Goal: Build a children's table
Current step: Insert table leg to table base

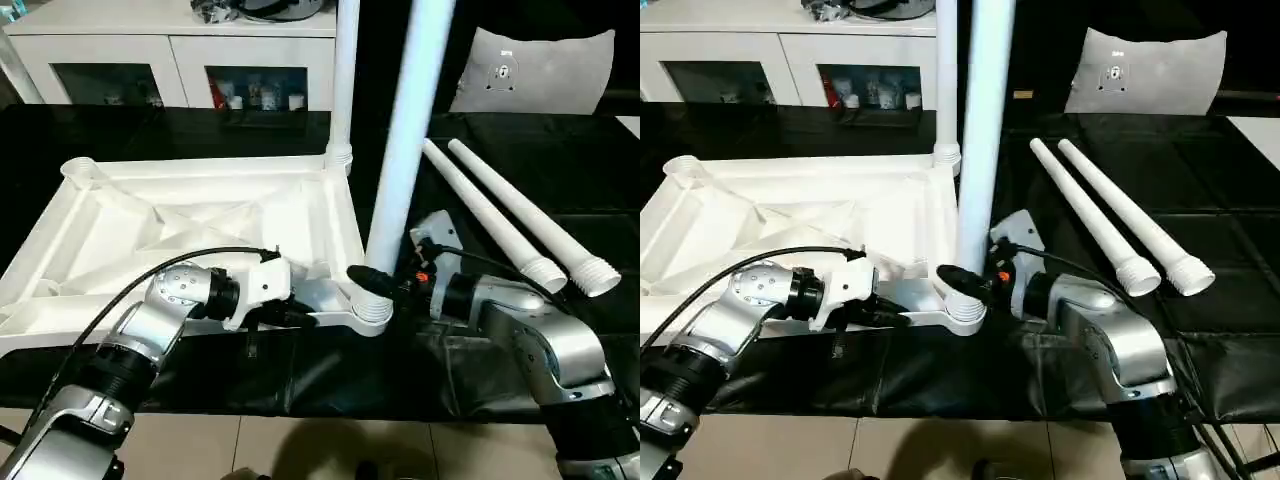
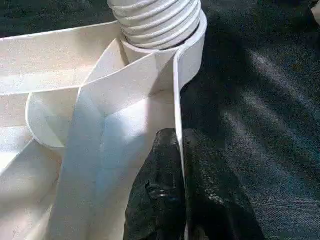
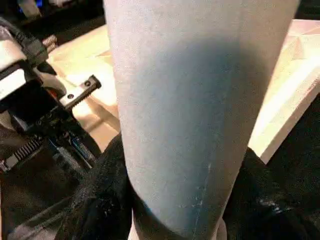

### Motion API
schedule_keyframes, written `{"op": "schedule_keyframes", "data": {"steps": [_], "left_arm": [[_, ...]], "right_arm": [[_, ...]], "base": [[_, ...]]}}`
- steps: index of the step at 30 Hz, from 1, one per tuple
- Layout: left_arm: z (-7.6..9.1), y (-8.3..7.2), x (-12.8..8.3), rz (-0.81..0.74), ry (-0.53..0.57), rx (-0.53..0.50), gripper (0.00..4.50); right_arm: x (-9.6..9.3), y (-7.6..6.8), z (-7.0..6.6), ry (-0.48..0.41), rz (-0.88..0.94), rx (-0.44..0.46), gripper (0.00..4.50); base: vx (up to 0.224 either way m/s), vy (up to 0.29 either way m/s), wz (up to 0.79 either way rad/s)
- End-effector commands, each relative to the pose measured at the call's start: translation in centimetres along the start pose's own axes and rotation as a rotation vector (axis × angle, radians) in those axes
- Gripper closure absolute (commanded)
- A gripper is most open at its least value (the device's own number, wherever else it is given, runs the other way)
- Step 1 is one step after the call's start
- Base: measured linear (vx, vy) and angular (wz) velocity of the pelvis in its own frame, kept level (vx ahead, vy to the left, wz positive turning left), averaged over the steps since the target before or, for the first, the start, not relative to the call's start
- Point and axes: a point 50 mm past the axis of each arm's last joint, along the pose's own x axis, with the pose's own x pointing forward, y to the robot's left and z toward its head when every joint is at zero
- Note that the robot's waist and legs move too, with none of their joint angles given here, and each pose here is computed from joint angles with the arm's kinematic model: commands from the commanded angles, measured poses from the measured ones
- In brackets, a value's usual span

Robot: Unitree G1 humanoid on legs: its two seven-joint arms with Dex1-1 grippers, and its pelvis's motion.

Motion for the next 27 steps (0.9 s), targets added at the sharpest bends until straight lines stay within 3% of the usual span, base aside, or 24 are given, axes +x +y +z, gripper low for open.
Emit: {"op": "schedule_keyframes", "data": {"steps": [1,3,4,8,12,15,17,27], "left_arm": [[0.5,0.1,-0.3,0.002,0.002,0.028,4.50],[0.5,0.2,-0.3,0.003,0.000,0.027,4.50],[0.6,0.2,-0.2,0.004,-0.004,0.026,4.50],[0.6,0.2,-0.2,0.005,-0.005,0.026,4.50],[0.7,0.3,-0.2,0.006,-0.008,0.024,4.50],[0.7,0.4,-0.2,0.004,-0.005,0.026,4.50],[0.7,0.4,-0.2,0.001,-0.004,0.028,4.50],[0.8,0.4,-0.1,-0.006,0.002,0.035,4.50]], "right_arm": [[-0.4,-0.7,-1.5,0.017,-0.041,0.066,2.60],[-0.6,-0.8,-1.9,-0.002,-0.047,0.088,2.60],[-0.9,-0.8,-2.7,-0.025,-0.056,0.118,2.60],[-1.2,-0.6,-3.5,-0.024,-0.058,0.119,2.60],[-1.4,-0.4,-5.0,0.066,-0.086,0.016,2.60],[-1.5,-0.5,-5.1,0.089,-0.094,-0.028,2.60],[-1.5,-0.4,-5.1,0.151,-0.065,-0.131,2.60],[-0.9,-0.1,-5.6,0.231,0.006,-0.205,2.60]], "base": [[0.000,0.000,0.00],[0.000,0.000,0.00],[0.000,0.000,0.00],[0.000,0.000,0.00],[0.000,0.000,0.00],[0.000,0.000,0.00],[0.000,0.000,0.00],[0.000,0.000,0.00]]}}
